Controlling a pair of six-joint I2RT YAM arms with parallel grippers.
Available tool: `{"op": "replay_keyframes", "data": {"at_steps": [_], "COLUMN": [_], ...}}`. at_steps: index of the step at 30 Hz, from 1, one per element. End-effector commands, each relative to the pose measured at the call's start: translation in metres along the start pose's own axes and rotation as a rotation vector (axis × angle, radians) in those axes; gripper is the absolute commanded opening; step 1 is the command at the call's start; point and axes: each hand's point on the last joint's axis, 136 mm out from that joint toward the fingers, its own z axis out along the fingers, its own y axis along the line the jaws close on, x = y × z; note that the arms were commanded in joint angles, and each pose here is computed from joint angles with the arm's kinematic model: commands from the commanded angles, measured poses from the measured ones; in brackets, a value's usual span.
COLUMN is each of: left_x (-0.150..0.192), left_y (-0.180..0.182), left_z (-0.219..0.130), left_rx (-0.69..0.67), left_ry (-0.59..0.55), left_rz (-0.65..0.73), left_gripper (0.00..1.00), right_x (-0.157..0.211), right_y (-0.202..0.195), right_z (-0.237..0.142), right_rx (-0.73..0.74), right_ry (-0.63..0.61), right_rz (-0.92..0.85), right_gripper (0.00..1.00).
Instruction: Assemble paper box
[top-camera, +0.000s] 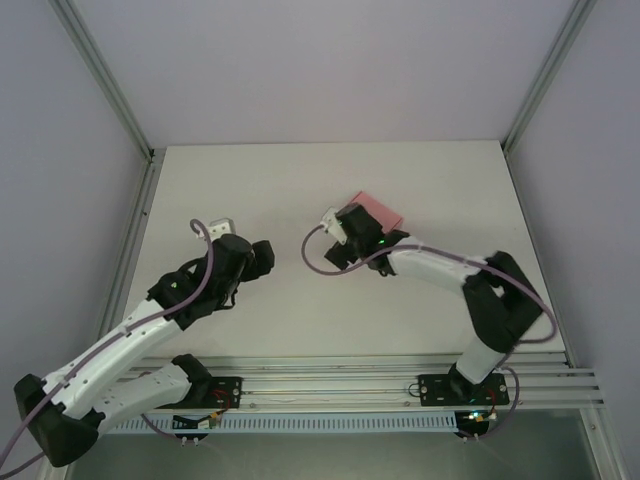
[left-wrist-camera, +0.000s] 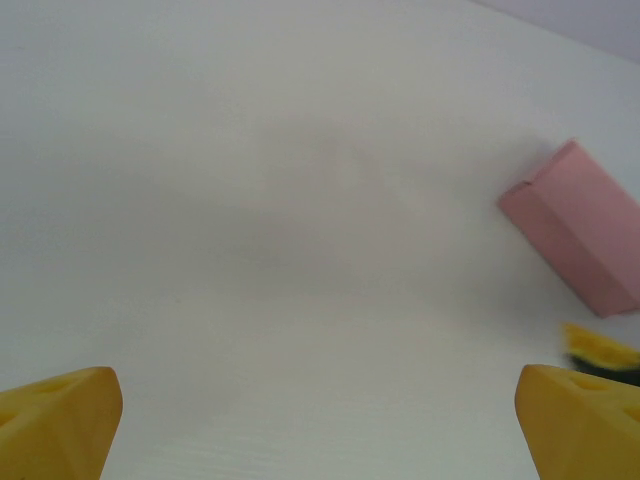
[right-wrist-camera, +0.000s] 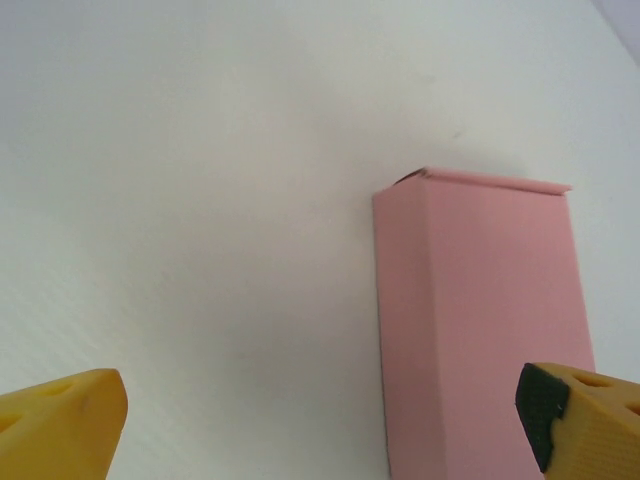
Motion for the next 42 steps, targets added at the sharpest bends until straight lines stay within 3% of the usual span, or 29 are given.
{"op": "replay_keyframes", "data": {"at_steps": [1,5,8,10,13,15,18,20,22,24,26,27,28,29,42], "left_x": [-0.026,-0.048,-0.051,-0.047,-0.042,-0.037,-0.039,-0.04,-0.033,-0.019,-0.022,-0.016,-0.021,-0.022,-0.021], "left_y": [0.028,0.083,0.119,0.147,0.173,0.176,0.158,0.14,0.136,0.121,0.12,0.121,0.122,0.122,0.125], "left_z": [0.013,0.049,0.08,0.1,0.119,0.132,0.145,0.149,0.156,0.166,0.178,0.181,0.183,0.179,0.18], "left_rx": [-0.139,-0.33,-0.38,-0.432,-0.531,-0.519,-0.378,-0.261,-0.216,-0.121,-0.126,-0.125,-0.119,-0.112,-0.125], "left_ry": [-0.085,-0.171,-0.197,-0.213,-0.247,-0.3,-0.358,-0.408,-0.44,-0.372,-0.391,-0.305,-0.334,-0.374,-0.352], "left_rz": [-0.008,-0.034,-0.083,-0.101,-0.049,-0.014,0.028,0.089,0.116,0.167,0.185,0.171,0.171,0.169,0.158], "left_gripper": [0.99,1.0,1.0,1.0,1.0,1.0,1.0,1.0,1.0,1.0,1.0,1.0,1.0,1.0,1.0], "right_x": [0.012,0.066,0.119,0.147,0.167,0.168,0.16,0.147,0.156,0.154,0.164,0.165,0.171,0.171,0.168], "right_y": [-0.029,-0.103,-0.146,-0.163,-0.176,-0.171,-0.164,-0.163,-0.156,-0.151,-0.159,-0.168,-0.169,-0.172,-0.169], "right_z": [-0.027,-0.048,-0.058,-0.062,-0.058,-0.05,-0.039,-0.045,-0.037,-0.029,-0.02,-0.015,-0.017,-0.018,-0.017], "right_rx": [-0.091,0.071,0.169,0.228,0.335,0.33,0.265,0.256,0.254,0.235,0.246,0.266,0.277,0.29,0.273], "right_ry": [-0.033,-0.108,-0.123,-0.131,-0.228,-0.28,-0.331,-0.467,-0.478,-0.529,-0.413,-0.403,-0.378,-0.387,-0.397], "right_rz": [0.396,0.721,0.923,0.979,0.901,0.846,0.819,0.77,0.755,0.723,0.789,0.819,0.844,0.843,0.829], "right_gripper": [1.0,1.0,1.0,1.0,1.0,1.0,1.0,1.0,1.0,1.0,1.0,1.0,1.0,1.0,1.0]}}
